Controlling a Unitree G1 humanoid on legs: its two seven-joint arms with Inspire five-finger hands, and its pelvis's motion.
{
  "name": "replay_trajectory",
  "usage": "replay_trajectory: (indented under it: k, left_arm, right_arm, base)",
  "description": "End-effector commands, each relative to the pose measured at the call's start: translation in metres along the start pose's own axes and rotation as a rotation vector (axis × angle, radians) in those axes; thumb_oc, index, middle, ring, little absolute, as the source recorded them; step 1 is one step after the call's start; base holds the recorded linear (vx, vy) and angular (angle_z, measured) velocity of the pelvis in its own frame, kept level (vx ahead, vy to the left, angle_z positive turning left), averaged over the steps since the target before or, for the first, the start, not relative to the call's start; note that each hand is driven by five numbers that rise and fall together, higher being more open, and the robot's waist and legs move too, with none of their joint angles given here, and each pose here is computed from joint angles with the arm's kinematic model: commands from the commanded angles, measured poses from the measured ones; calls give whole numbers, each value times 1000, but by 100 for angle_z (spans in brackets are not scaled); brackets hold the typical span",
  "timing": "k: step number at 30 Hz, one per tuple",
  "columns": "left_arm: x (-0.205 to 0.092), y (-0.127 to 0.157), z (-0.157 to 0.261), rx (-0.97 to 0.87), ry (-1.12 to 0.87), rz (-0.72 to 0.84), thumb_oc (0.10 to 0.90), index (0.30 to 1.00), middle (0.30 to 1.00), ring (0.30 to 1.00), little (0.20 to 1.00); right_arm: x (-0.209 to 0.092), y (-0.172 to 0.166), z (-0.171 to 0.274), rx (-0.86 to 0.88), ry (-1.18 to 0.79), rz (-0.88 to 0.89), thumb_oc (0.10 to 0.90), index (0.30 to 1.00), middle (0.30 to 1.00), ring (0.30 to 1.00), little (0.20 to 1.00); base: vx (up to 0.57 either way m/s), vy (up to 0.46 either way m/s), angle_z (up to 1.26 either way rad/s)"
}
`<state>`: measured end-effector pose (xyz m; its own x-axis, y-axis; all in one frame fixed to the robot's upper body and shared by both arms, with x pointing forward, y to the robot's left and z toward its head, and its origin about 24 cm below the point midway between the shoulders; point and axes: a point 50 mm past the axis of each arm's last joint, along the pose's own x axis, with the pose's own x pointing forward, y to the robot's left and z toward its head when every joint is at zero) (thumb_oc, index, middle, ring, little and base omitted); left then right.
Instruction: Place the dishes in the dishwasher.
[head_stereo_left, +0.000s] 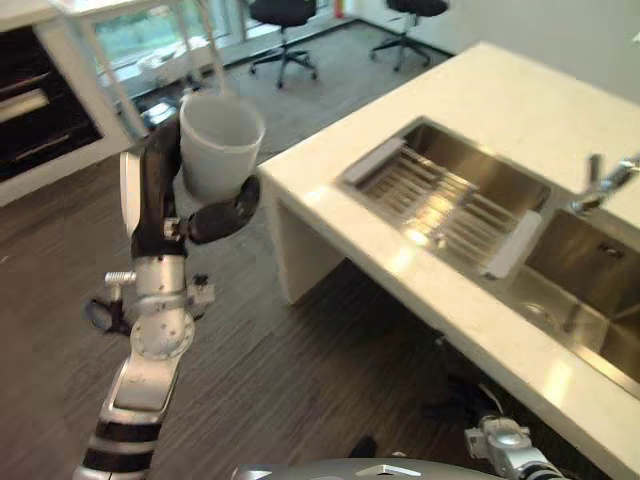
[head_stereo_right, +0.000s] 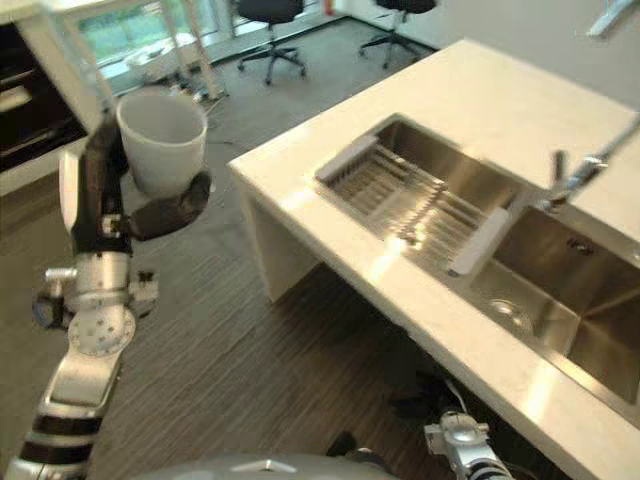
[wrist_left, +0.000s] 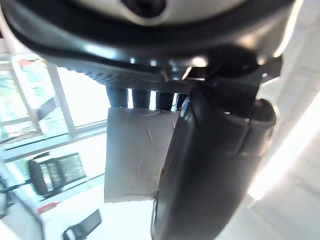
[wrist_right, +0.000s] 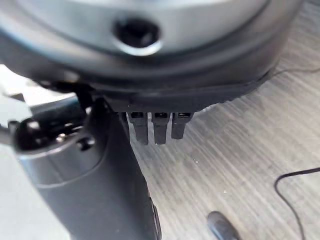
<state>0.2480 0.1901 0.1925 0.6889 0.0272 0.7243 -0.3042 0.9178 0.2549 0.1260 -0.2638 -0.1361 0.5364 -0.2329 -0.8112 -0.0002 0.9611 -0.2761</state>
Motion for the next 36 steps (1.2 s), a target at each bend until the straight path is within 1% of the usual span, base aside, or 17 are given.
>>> replay_trajectory:
  k: [1, 5, 8, 14, 17, 18, 20, 21, 22, 23, 24, 25, 27, 31, 33, 34, 36]
  left_arm:
    - [14, 12, 66, -69, -375, 90, 400, 300, 300, 300, 300]
    - [12, 11, 71, -89, -392, 77, 400, 300, 300, 300, 300]
    - [9, -5, 73, -79, -404, -32, 400, 300, 300, 300, 300]
    - [14, -21, 64, -137, -365, -71, 400, 300, 300, 300, 300]
    - [19, -27, 46, -164, -281, -61, 400, 300, 300, 300, 300]
    - [8, -8, 28, -75, -201, 90, 400, 300, 300, 300, 300]
    - [1, -8, 18, -20, -144, 6, 400, 300, 300, 300, 300]
    - [-3, 0, 21, -22, -142, 0, 400, 300, 300, 300, 300]
    - [-2, 2, 21, -19, -142, 3, 400, 300, 300, 300, 300]
    - [-9, 11, 18, -21, -127, 41, 400, 300, 300, 300, 300]
    - [-8, 10, 20, -47, -129, 48, 400, 300, 300, 300, 300]
    - [-4, 4, 15, -80, -112, 6, 400, 300, 300, 300, 300]
    - [2, -7, 28, -145, -144, -47, 400, 300, 300, 300, 300]
    - [1, -9, 31, -135, -157, -49, 400, 300, 300, 300, 300]
    - [-3, -19, 33, -126, -160, -94, 400, 300, 300, 300, 300]
    - [2, -21, 34, -100, -188, -98, 400, 300, 300, 300, 300]
    - [0, -21, 32, -76, -181, -115, 400, 300, 300, 300, 300]
  right_arm:
    - [0, 46, 19, 64, -90, 114, 800, 900, 900, 900, 900]
    - [-1, 50, 16, 102, -78, 114, 800, 900, 900, 900, 900]
    - [-3, 83, 14, 154, -44, 164, 800, 900, 900, 900, 900]
    - [-4, 80, 16, 230, -66, 151, 800, 900, 900, 900, 900]
    - [-10, 66, -28, 167, 89, 72, 800, 900, 900, 900, 900]
    - [-17, 27, 15, 9, -272, 47, 800, 900, 900, 900, 900]
    - [-16, 7, -23, 20, -95, -69, 800, 900, 900, 900, 900]
    - [-12, 9, 114, -53, -560, -96, 800, 900, 900, 900, 900]
    - [-12, 10, 115, -56, -561, -95, 800, 900, 900, 900, 900]
    - [-21, 18, 80, 205, -509, 69, 800, 900, 900, 900, 900]
    - [-43, 22, 158, 65, -818, 48, 800, 900, 900, 900, 900]
    - [-31, 40, -86, 106, 270, 57, 800, 900, 900, 900, 900]
    - [-18, 39, -52, 36, 114, 50, 800, 900, 900, 900, 900]
    - [-15, 53, -42, 83, 80, 103, 800, 900, 900, 900, 900]
    - [-15, 61, -32, 27, 30, 104, 800, 900, 900, 900, 900]
    - [-20, 50, -55, -7, 120, 90, 800, 900, 900, 900, 900]
    - [-13, 55, -33, -58, 49, 79, 800, 900, 900, 900, 900]
  base:
    - [-255, 365, 213]
    - [-98, 290, 227]
    - [-115, 710, 81]
    - [136, 249, 169]
    - [87, 142, 194]
    - [-34, 110, 252]
    - [48, 72, 120]
    - [53, 6, -24]
    - [62, -15, -55]
    - [27, -13, -81]
    - [73, -50, -33]
    - [55, -49, -7]
    - [25, -28, 25]
    - [-33, 22, 51]
    - [-117, 98, 13]
    - [-155, 44, -67]
    - [-405, 57, -110]
